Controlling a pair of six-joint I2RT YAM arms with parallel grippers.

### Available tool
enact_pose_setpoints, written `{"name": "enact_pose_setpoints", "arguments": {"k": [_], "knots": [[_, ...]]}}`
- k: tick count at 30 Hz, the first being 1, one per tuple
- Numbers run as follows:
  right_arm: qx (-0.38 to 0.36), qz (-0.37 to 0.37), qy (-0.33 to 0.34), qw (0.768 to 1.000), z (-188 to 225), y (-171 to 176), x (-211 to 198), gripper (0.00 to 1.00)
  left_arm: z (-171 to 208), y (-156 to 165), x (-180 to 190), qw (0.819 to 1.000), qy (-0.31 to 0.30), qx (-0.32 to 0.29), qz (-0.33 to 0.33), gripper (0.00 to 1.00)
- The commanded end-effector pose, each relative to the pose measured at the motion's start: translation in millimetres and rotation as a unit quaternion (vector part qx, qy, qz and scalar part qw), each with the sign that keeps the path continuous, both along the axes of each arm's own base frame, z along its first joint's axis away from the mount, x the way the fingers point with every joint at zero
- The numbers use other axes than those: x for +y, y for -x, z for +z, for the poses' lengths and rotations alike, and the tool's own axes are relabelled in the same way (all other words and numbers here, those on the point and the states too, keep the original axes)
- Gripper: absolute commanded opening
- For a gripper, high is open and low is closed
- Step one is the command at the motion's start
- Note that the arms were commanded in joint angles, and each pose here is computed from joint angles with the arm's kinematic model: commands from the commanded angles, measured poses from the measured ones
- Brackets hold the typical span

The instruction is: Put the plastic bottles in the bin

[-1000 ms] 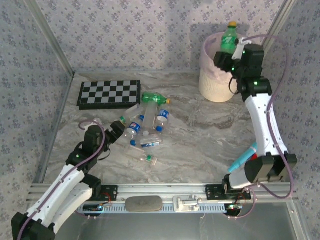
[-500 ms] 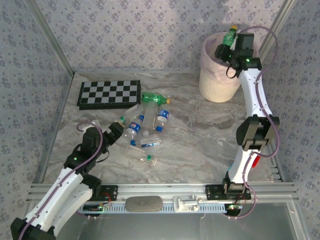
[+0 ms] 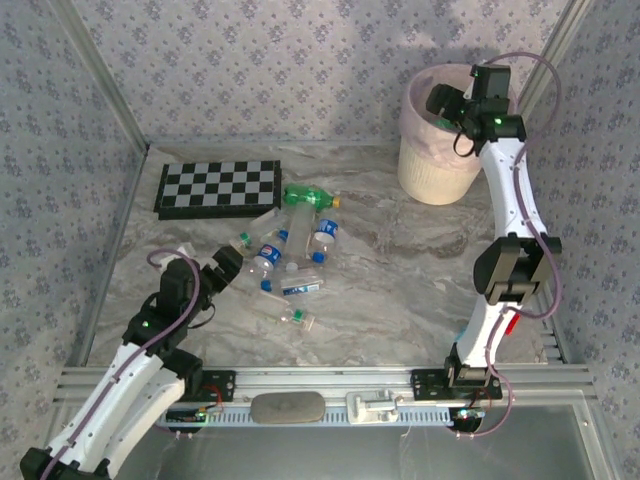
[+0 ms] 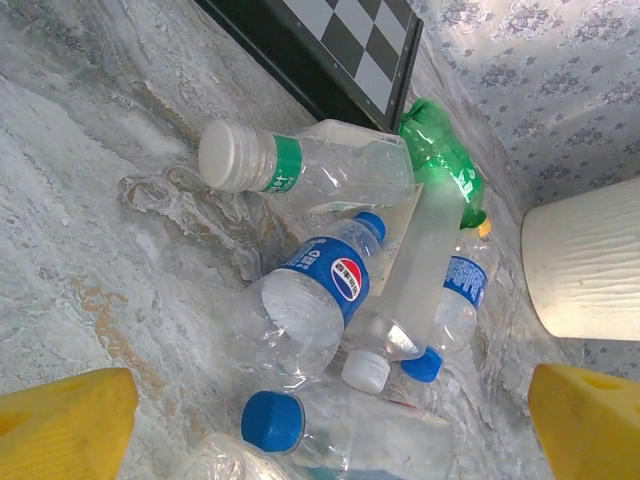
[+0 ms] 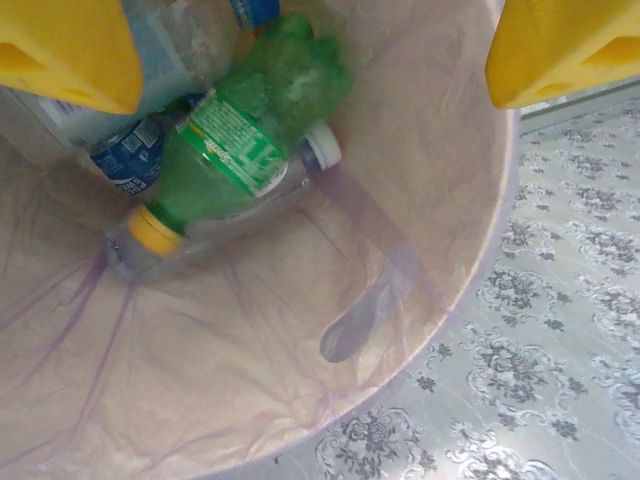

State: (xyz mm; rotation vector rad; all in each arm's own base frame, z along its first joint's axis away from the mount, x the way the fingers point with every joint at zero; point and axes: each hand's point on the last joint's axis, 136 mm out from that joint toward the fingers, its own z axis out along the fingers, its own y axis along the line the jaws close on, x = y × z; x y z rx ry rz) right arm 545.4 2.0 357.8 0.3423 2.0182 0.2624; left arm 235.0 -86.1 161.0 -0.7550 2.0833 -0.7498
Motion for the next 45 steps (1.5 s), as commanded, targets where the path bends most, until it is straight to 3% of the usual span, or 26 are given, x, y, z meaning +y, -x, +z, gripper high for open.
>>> {"name": "enact_pose_setpoints", "arguments": {"k": [1, 5, 11, 18, 21, 27, 36, 45], "knots": [[-0.060, 0.016, 0.019, 0.998, 52.2, 32.5, 9.5, 0.91, 2.0, -2.7, 5.7, 1.000, -0.004, -0.007, 0.015, 1.00], [-0.081, 0.074, 0.026, 0.994, 55.9, 64.3, 42.5, 0.91, 3.3, -7.0, 8.8, 1.000, -0.011, -0.013, 0.021, 1.00], [-0.091, 0.206, 0.050, 0.973, 32.2, 130.8, 127.4, 0.91, 5.9, -16.4, 10.2, 0.999, -0.015, -0.018, 0.022, 1.00], [-0.028, 0.353, 0.065, 0.933, -51.5, 217.7, 228.0, 0.91, 0.1, -29.2, 7.8, 1.000, -0.014, -0.004, 0.011, 1.00], [0.005, 0.394, 0.060, 0.917, -92.9, 250.3, 260.5, 0.91, -4.0, -32.4, 6.5, 1.000, -0.016, 0.005, 0.005, 1.00], [0.036, 0.454, 0.038, 0.889, -135.2, 299.0, 328.7, 0.92, -12.4, -33.5, 15.6, 1.000, -0.011, 0.019, 0.021, 1.00], [0.115, 0.524, 0.128, 0.834, -198.3, 341.9, 417.1, 0.94, -28.8, -23.6, 37.8, 0.998, -0.001, 0.033, 0.061, 1.00], [0.168, 0.547, 0.279, 0.771, -244.3, 349.8, 431.4, 0.96, -31.7, -12.2, 61.7, 0.995, -0.006, 0.040, 0.087, 1.00]]}}
